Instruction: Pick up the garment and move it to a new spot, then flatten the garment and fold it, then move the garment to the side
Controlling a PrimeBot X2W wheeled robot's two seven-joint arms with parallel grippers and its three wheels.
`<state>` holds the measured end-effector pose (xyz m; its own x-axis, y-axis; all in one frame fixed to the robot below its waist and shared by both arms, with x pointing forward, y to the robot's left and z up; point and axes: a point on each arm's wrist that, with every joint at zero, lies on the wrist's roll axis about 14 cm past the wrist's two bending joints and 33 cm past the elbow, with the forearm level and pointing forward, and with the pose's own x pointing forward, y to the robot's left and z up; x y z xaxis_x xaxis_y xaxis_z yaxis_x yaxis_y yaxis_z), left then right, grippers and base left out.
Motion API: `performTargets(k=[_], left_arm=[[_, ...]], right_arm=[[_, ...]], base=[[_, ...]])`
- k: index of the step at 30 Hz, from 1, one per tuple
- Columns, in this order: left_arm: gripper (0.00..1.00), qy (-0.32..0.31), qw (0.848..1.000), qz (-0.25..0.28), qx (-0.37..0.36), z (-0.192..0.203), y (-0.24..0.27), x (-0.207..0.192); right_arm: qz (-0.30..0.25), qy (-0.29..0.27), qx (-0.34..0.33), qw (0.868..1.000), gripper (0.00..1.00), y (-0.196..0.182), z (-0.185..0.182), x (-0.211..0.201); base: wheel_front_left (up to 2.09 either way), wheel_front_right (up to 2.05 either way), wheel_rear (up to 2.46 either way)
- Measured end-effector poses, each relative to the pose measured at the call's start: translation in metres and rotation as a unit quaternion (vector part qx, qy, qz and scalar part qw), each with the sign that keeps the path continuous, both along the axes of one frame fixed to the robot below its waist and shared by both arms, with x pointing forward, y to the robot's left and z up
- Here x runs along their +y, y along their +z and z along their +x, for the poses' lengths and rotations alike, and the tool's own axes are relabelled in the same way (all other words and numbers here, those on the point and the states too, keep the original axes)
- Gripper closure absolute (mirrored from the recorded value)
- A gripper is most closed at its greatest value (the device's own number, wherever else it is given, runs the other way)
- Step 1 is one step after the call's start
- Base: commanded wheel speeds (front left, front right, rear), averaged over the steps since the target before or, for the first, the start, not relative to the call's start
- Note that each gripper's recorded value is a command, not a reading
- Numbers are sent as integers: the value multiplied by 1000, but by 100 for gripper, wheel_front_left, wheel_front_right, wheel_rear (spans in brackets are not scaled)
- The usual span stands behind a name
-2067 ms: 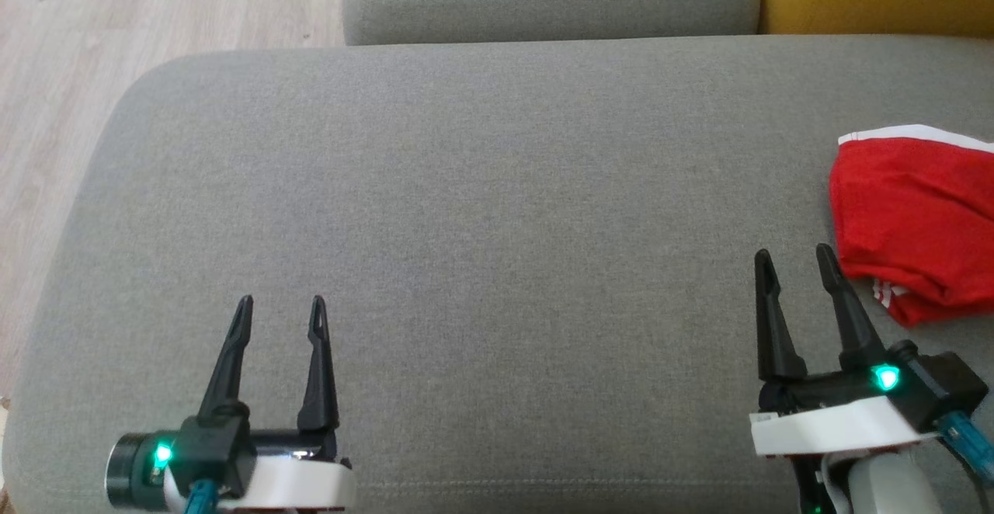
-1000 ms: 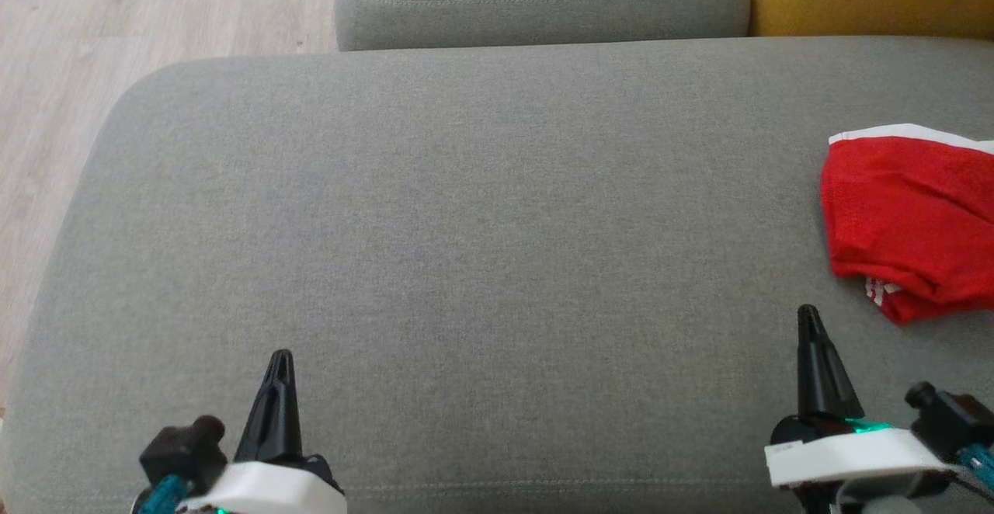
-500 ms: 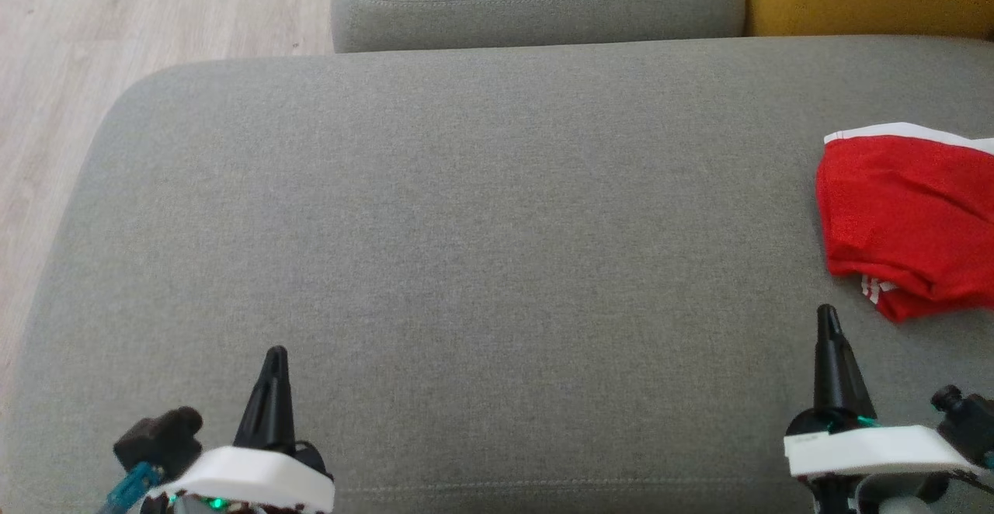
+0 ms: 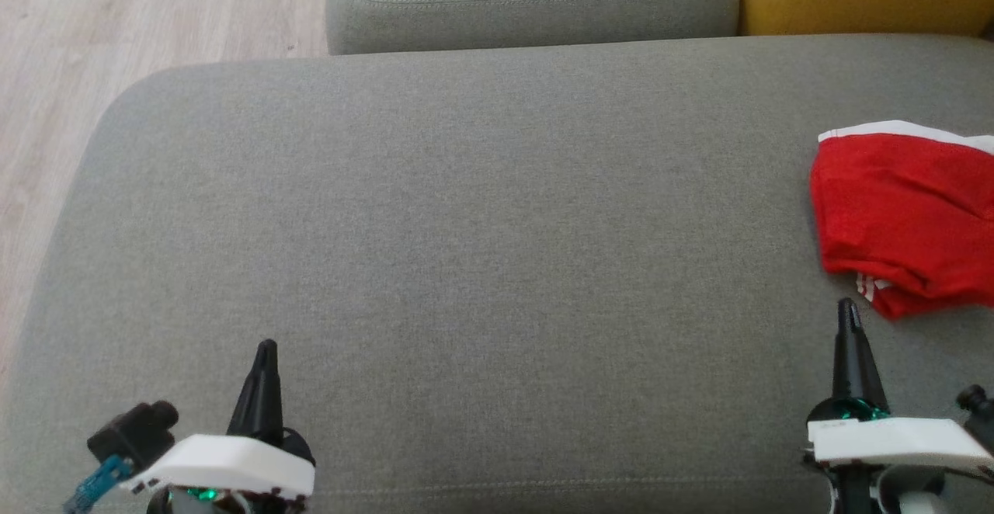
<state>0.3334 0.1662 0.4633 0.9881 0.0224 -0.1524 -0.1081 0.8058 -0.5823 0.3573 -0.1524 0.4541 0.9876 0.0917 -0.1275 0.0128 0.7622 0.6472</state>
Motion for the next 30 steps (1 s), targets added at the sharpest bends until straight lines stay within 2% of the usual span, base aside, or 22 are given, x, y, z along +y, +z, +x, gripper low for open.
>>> performTargets(k=[16,30], left_arm=[[100,11,995,-101,16,6,-6,4],[100,17,982,-189,13,14,-3,7]], right_arm=[[91,-32,10,995,100,3,4,-13],[171,-56,12,984,100,8,9,-24]], base=[[0,0,0],[0,0,0]])
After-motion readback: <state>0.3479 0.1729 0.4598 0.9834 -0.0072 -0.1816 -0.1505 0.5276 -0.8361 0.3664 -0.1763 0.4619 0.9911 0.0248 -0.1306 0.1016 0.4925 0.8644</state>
